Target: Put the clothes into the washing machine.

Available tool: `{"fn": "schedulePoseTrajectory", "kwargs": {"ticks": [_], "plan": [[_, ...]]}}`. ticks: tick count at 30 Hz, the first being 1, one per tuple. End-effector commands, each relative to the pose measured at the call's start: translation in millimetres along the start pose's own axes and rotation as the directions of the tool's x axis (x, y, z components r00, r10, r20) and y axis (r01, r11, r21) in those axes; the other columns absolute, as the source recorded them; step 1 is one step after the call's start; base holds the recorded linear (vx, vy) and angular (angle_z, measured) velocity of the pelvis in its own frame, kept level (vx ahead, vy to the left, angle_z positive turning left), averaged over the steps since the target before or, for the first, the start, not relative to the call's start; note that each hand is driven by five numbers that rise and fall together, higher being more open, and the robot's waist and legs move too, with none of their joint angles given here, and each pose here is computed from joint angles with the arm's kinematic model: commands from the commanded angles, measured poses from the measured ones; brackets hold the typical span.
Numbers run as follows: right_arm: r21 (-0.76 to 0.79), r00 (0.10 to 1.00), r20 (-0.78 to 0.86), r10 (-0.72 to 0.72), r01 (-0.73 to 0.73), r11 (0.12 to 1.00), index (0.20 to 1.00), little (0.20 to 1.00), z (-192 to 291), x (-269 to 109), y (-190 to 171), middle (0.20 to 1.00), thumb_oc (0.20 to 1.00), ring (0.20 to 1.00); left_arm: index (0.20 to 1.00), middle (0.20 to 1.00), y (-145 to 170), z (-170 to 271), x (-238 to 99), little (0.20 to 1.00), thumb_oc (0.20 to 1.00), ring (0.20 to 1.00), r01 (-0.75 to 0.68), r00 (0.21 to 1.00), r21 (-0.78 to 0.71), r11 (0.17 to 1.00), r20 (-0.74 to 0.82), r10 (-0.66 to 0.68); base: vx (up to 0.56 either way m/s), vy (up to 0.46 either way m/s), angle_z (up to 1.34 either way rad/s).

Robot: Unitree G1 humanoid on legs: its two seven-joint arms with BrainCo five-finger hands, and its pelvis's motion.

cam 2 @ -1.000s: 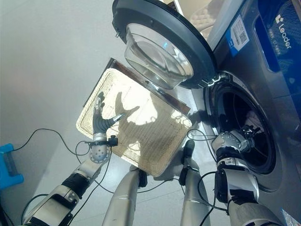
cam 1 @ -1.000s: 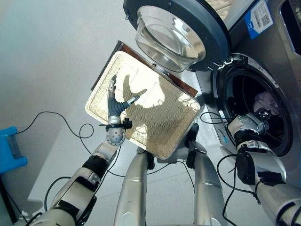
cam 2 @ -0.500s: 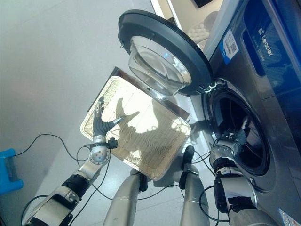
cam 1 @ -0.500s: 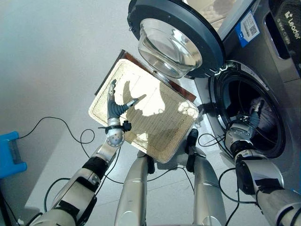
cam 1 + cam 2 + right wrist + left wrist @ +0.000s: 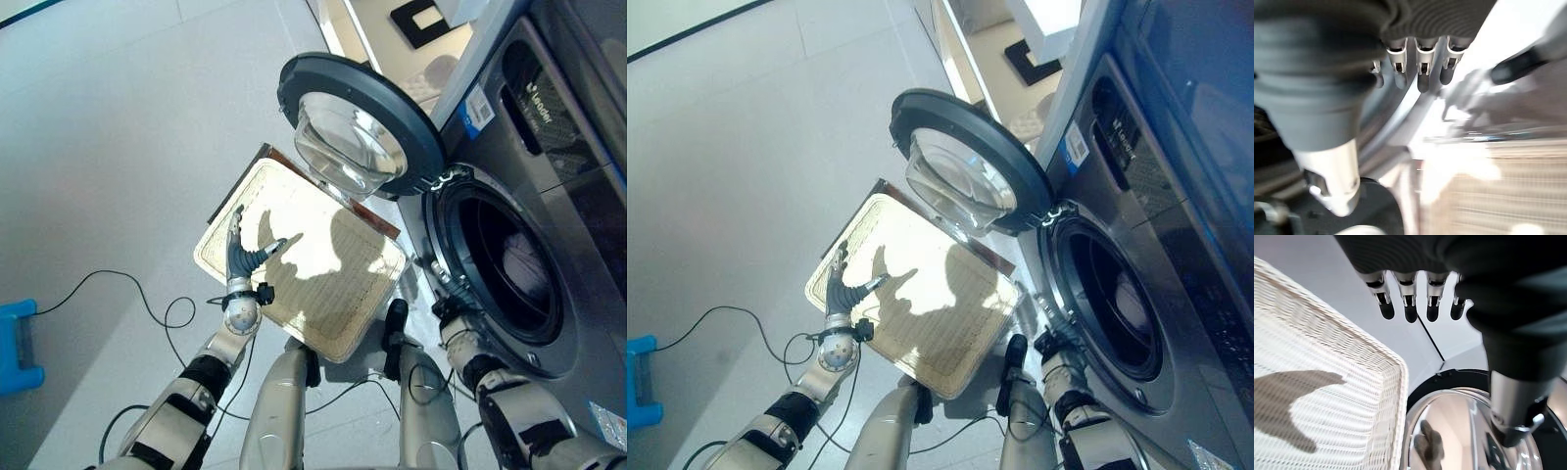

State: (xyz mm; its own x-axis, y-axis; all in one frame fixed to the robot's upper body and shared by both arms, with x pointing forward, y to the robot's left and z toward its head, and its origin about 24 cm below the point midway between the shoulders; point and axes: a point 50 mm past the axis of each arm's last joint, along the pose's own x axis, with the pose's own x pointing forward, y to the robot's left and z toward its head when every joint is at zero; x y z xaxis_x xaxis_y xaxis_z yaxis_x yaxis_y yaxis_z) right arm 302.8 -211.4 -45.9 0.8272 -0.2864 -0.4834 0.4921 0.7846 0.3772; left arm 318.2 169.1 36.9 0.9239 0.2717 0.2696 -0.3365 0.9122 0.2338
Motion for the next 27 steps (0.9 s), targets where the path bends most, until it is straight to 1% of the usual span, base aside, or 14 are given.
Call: {"fn": "schedulePoseTrajectory", "kwargs": {"ticks": [1, 2, 3, 4, 9, 10, 11, 14, 16, 18, 20, 21, 23, 27], "plan": [[-0.195, 0.998, -0.037, 0.059, -0.065, 0.979, 1.000, 1.000, -6, -1, 3, 1.000, 1.000, 1.000, 1.000, 1.000, 3, 5, 5, 1.000, 1.000, 1.000, -0.008, 0.998, 0.004, 1.000, 0.058, 0.008, 0.06, 0.009, -0.02], [-0.271, 0.995, -0.074, 0.061, -0.079, 0.959, 1.000, 1.000, -15, -4, -2, 1.000, 1.000, 1.000, 1.000, 1.000, 3, -1, 1, 1.000, 1.000, 1.000, 0.008, 0.999, 0.018, 1.000, 0.033, -0.009, 0.05, 0.001, 0.00], [-0.286, 0.994, -0.087, 0.063, -0.085, 0.954, 1.000, 1.000, -17, -4, -3, 1.000, 1.000, 1.000, 1.000, 1.000, 3, -3, 0, 1.000, 1.000, 1.000, 0.014, 1.000, 0.021, 1.000, 0.024, -0.015, 0.10, -0.004, 0.00], [-0.297, 0.989, -0.127, 0.072, -0.107, 0.949, 1.000, 1.000, -25, -7, -12, 1.000, 1.000, 1.000, 1.000, 1.000, 5, -13, -7, 1.000, 1.000, 1.000, 0.040, 0.999, 0.040, 0.998, -0.021, -0.039, 0.09, -0.008, 0.01], [-0.306, 0.978, -0.202, 0.045, -0.106, 0.946, 1.000, 1.000, -47, -18, -35, 1.000, 1.000, 1.000, 1.000, 1.000, 7, -43, -31, 1.000, 1.000, 1.000, 0.103, 0.980, 0.054, 0.993, -0.178, -0.092, 0.12, -0.006, 0.02], [-0.307, 0.977, -0.206, 0.044, -0.107, 0.946, 1.000, 1.000, -49, -19, -36, 1.000, 1.000, 1.000, 1.000, 1.000, 7, -45, -34, 1.000, 1.000, 1.000, 0.111, 0.977, 0.056, 0.992, -0.190, -0.099, 0.19, -0.023, 0.05], [-0.328, 0.970, -0.239, 0.036, -0.116, 0.938, 1.000, 1.000, -59, -24, -42, 1.000, 1.000, 1.000, 1.000, 1.000, 6, -57, -46, 1.000, 1.000, 1.000, 0.141, 0.957, 0.058, 0.988, -0.263, -0.121, 0.15, -0.026, 0.07], [-0.387, 0.962, -0.271, 0.031, -0.139, 0.912, 1.000, 1.000, -71, -31, -49, 1.000, 1.000, 1.000, 1.000, 1.000, 8, -74, -64, 1.000, 1.000, 1.000, 0.181, 0.918, 0.052, 0.982, -0.368, -0.150, 0.14, -0.032, 0.01], [-0.444, 0.950, -0.313, 0.010, -0.155, 0.883, 1.000, 1.000, -85, -40, -60, 1.000, 1.000, 1.000, 1.000, 1.000, 15, -96, -92, 1.000, 1.000, 1.000, 0.206, 0.856, 0.063, 0.977, -0.496, -0.148, 0.19, -0.077, -0.05], [-0.479, 0.940, -0.340, 0.002, -0.175, 0.860, 1.000, 1.000, -92, -44, -61, 1.000, 1.000, 1.000, 1.000, 1.000, 20, -108, -108, 1.000, 1.000, 1.000, 0.214, 0.808, 0.060, 0.975, -0.572, -0.142, 0.12, -0.055, -0.09], [-0.496, 0.938, -0.348, 0.000, -0.184, 0.849, 1.000, 1.000, -94, -46, -62, 1.000, 1.000, 1.000, 1.000, 1.000, 21, -111, -113, 1.000, 1.000, 1.000, 0.223, 0.795, 0.062, 0.973, -0.589, -0.144, 0.09, -0.041, -0.04], [-0.570, 0.926, -0.377, -0.016, -0.218, 0.792, 1.000, 1.000, -103, -52, -68, 1.000, 1.000, 1.000, 1.000, 1.000, 25, -122, -131, 1.000, 1.000, 1.000, 0.254, 0.740, 0.062, 0.965, -0.655, -0.153, 0.13, -0.066, -0.02], [-0.636, 0.922, -0.385, -0.045, -0.230, 0.736, 1.000, 1.000, -111, -58, -73, 1.000, 1.000, 1.000, 1.000, 1.000, 25, -127, -145, 1.000, 1.000, 1.000, 0.308, 0.701, 0.066, 0.949, -0.691, -0.179, 0.14, -0.089, -0.06], [-0.676, 0.917, -0.393, -0.067, -0.239, 0.698, 1.000, 1.000, -119, -64, -77, 1.000, 1.000, 1.000, 1.000, 1.000, 22, -129, -155, 1.000, 1.000, 1.000, 0.343, 0.677, 0.053, 0.938, -0.706, -0.208, 0.04, -0.073, -0.02]]}}
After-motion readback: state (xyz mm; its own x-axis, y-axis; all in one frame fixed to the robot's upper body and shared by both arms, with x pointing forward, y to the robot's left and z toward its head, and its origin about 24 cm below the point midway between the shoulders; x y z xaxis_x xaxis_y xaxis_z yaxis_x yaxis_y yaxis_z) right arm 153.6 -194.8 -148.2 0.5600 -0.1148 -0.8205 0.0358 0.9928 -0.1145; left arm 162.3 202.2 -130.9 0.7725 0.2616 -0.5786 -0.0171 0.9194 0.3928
